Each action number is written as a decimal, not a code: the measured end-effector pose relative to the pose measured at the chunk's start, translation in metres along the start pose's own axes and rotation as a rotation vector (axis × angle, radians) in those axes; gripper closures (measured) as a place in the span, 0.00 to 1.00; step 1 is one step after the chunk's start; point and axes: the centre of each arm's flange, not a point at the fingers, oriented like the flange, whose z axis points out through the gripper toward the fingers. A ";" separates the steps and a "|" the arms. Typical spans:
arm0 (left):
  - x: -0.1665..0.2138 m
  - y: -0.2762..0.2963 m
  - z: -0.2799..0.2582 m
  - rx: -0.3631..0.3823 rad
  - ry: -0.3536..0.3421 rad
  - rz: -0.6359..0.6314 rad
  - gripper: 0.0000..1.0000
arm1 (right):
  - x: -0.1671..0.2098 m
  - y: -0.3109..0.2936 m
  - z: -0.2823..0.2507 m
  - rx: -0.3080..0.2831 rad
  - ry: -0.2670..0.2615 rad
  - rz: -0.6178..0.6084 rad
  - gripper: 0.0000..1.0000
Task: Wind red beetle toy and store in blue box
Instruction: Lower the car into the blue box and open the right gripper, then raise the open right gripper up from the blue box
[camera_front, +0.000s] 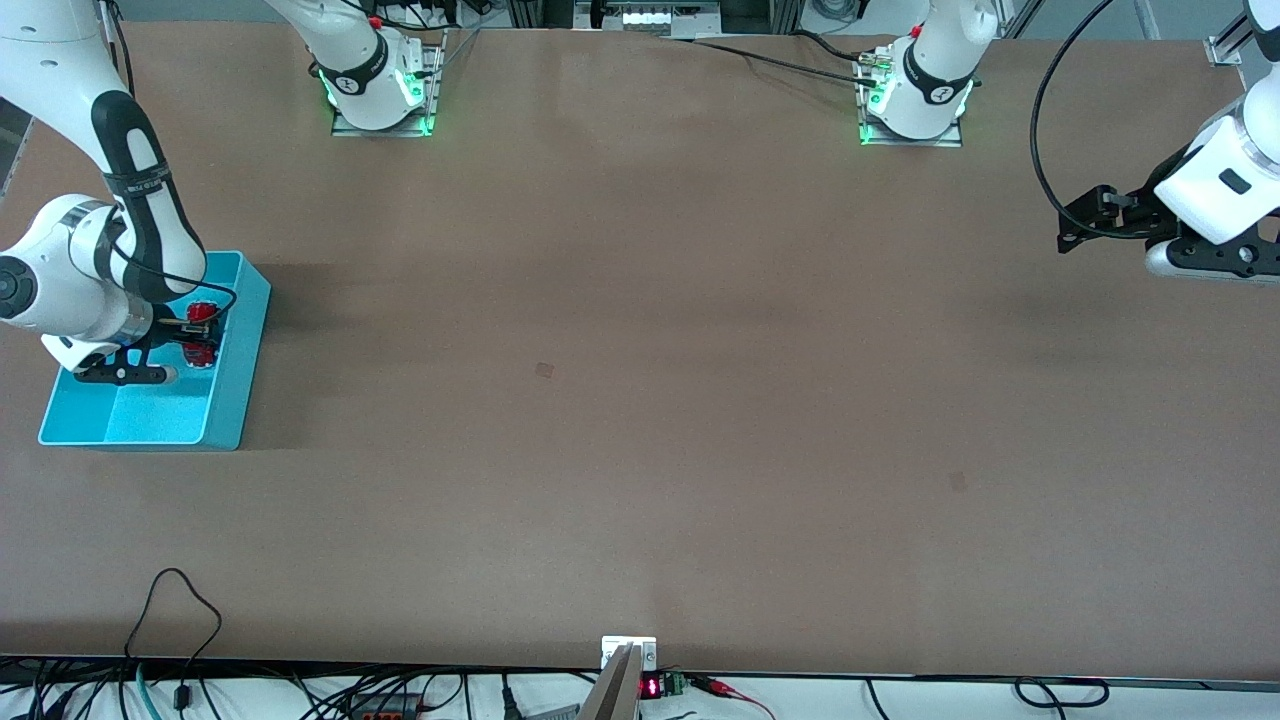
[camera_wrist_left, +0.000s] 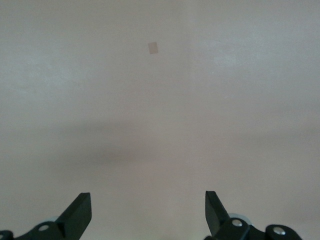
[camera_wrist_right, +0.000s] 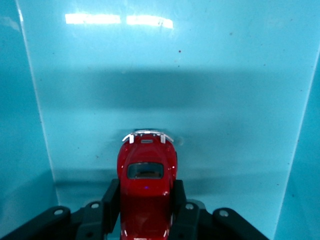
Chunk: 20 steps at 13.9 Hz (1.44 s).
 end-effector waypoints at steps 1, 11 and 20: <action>0.000 0.000 0.000 0.000 0.000 0.000 0.00 | 0.000 0.000 0.000 -0.001 0.001 0.000 0.54; 0.000 0.000 -0.002 0.000 0.004 -0.001 0.00 | 0.015 -0.010 -0.102 0.018 0.135 -0.016 0.00; 0.000 0.000 -0.002 0.000 0.004 -0.001 0.00 | -0.031 -0.108 -0.369 0.089 0.110 -0.123 0.00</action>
